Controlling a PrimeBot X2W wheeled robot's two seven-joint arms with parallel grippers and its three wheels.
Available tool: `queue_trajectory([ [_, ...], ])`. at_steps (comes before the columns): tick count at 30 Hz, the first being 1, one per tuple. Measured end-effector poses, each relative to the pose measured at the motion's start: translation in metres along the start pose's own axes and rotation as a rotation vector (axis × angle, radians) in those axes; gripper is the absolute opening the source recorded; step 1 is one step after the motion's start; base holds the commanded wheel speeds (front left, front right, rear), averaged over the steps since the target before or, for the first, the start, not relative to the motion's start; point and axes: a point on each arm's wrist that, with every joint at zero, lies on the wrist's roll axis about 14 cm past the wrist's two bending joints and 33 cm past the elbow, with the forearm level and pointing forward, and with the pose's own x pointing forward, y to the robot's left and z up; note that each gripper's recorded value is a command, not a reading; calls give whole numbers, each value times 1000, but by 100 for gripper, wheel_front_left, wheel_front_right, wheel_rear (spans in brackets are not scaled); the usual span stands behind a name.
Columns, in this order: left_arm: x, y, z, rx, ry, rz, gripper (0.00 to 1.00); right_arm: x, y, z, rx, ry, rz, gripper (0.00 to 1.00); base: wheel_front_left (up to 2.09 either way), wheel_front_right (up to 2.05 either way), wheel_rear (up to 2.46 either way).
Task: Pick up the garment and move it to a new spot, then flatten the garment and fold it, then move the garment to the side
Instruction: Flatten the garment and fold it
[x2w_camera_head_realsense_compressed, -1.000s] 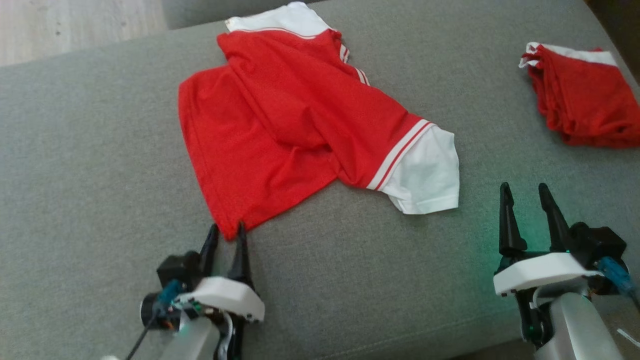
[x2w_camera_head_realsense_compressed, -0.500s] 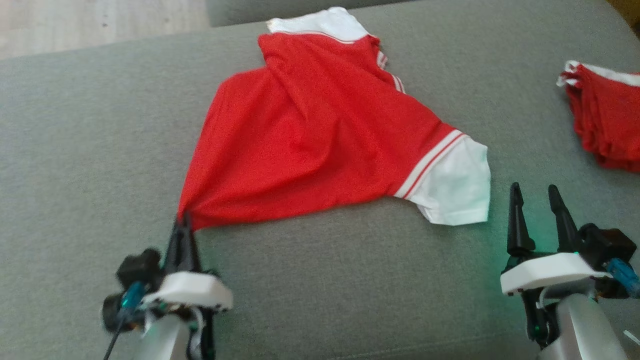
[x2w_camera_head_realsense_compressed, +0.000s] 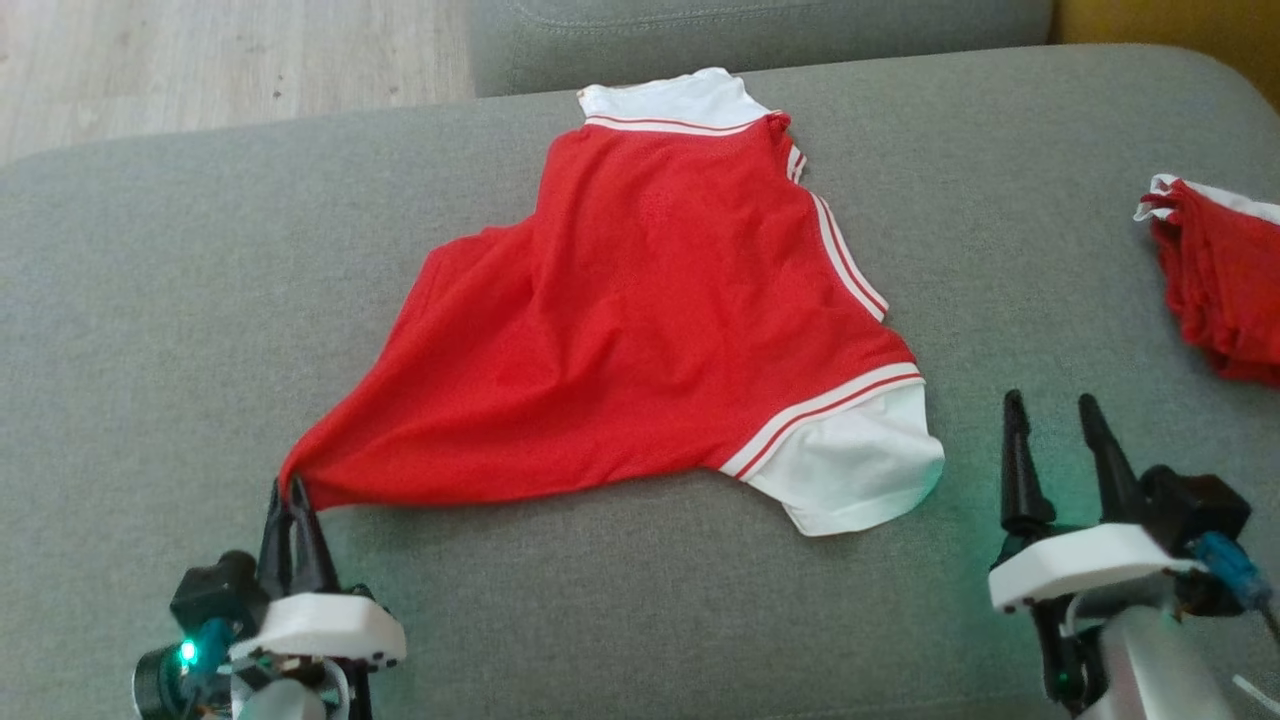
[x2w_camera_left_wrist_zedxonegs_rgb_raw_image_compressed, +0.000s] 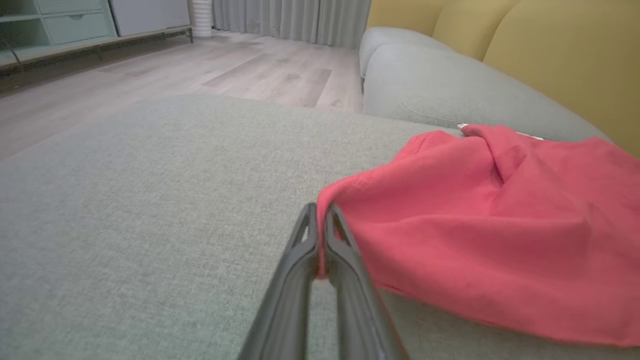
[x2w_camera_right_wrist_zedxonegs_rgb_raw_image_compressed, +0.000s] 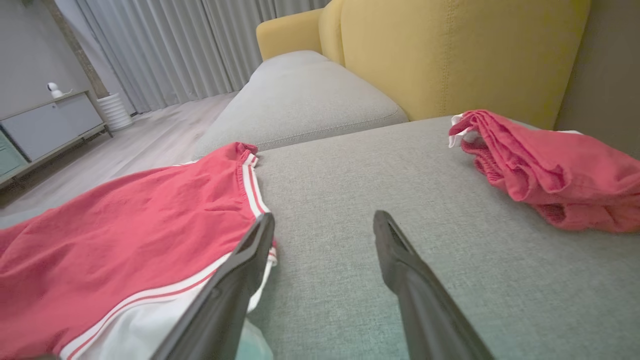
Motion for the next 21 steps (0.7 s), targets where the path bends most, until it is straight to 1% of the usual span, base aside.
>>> queue_trajectory([
  [1, 0, -1, 2, 5, -5, -6, 100, -1, 2, -1, -1, 2, 8, 100, 0, 0, 0],
  [3, -1, -2, 8, 13, -26, -14, 100, -3, 9, 1, -5, -6, 29, 100, 0, 0, 0],
  [7, -5, -11, 27, 60, -90, -54, 100, -2, 30, 20, -26, -65, 95, 100, 0, 0, 0],
  [9, -12, -13, 26, 75, -92, -65, 100, -6, 39, 22, -46, -72, 124, 100, 0, 0, 0],
  [15, -44, -10, -3, 92, -26, -78, 100, -28, 43, -6, -59, 7, 140, 100, 0, 0, 0],
  [21, -51, -7, -7, 95, -20, -70, 100, -29, 46, -13, -69, 30, 152, 100, 0, 0, 0],
])
